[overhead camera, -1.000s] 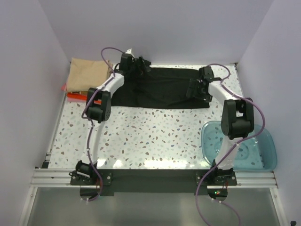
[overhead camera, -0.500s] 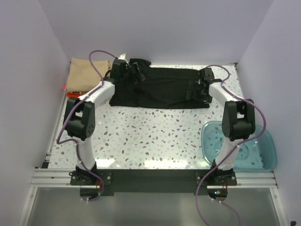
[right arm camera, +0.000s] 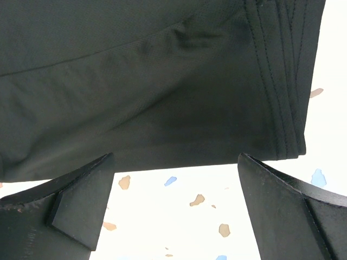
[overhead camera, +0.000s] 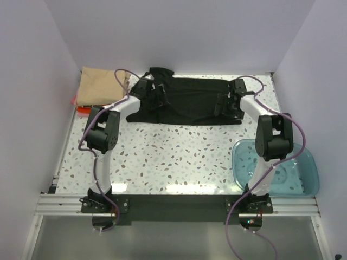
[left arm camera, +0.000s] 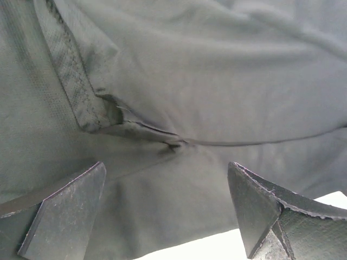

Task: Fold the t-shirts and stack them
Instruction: Fold the tshirt

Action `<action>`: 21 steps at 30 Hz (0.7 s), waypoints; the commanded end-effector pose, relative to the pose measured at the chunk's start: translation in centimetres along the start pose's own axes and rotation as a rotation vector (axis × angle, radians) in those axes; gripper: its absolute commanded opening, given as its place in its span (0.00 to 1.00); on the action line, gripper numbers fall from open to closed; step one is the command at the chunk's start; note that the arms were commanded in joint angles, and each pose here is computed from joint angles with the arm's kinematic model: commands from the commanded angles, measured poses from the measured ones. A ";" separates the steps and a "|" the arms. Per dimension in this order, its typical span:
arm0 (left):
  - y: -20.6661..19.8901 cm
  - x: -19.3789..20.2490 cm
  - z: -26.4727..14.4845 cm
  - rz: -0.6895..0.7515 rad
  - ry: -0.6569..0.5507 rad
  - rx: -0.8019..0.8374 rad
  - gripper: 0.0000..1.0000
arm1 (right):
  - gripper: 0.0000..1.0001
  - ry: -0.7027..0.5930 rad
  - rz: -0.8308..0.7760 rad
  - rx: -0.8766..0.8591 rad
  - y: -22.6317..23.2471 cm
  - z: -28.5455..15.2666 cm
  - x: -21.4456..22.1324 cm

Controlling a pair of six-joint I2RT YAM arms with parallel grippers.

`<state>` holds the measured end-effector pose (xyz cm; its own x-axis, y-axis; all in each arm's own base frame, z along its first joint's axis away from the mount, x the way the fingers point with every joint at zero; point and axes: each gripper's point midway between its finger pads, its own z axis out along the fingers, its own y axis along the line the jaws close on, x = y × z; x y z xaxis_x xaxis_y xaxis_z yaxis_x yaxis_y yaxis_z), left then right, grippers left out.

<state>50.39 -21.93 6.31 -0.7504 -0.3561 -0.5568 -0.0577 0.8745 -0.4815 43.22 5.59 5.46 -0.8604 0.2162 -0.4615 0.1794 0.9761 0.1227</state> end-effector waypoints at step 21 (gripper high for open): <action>-9.9 -10.7 7.8 0.106 -0.270 0.271 1.00 | 0.99 -0.006 -0.035 -0.013 0.2 0.2 -0.3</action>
<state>62.65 -26.73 5.97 -0.6440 -0.3960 -0.6545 0.0465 0.8337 -0.5502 42.94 5.51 3.43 -0.8828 0.2031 -0.4236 0.1752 0.9790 0.1042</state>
